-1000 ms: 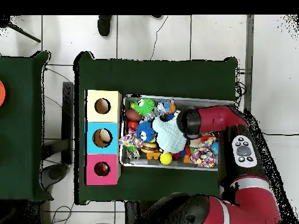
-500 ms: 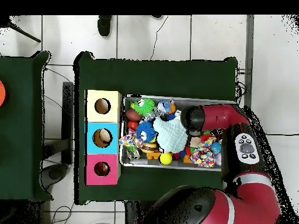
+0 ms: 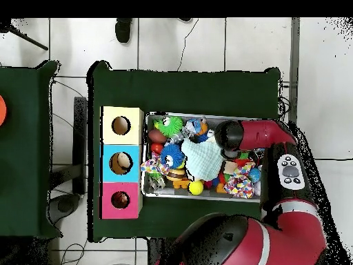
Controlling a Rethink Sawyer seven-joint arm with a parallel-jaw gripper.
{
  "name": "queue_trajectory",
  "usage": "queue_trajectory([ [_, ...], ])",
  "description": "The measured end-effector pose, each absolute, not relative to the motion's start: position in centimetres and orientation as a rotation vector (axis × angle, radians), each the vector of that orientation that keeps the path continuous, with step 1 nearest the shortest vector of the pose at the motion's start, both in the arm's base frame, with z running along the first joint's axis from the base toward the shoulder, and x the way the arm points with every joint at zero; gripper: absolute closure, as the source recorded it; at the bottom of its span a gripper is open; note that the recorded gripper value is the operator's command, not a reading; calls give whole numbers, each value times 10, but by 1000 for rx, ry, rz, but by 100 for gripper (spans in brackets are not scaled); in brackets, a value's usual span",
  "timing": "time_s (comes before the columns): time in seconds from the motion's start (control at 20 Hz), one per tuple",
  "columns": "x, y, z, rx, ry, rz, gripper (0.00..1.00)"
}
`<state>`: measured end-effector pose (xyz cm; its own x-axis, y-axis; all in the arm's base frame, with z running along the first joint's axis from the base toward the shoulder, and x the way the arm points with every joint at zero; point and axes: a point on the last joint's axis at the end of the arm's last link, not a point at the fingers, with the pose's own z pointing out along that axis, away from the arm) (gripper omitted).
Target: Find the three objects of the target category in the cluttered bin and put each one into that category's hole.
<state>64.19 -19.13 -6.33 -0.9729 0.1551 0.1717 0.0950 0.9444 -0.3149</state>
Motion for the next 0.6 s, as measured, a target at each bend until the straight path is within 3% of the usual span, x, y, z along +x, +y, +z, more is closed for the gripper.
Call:
queue_trajectory([
  [0.6, 645, -193, -65, -276, -2821, 423, 0],
])
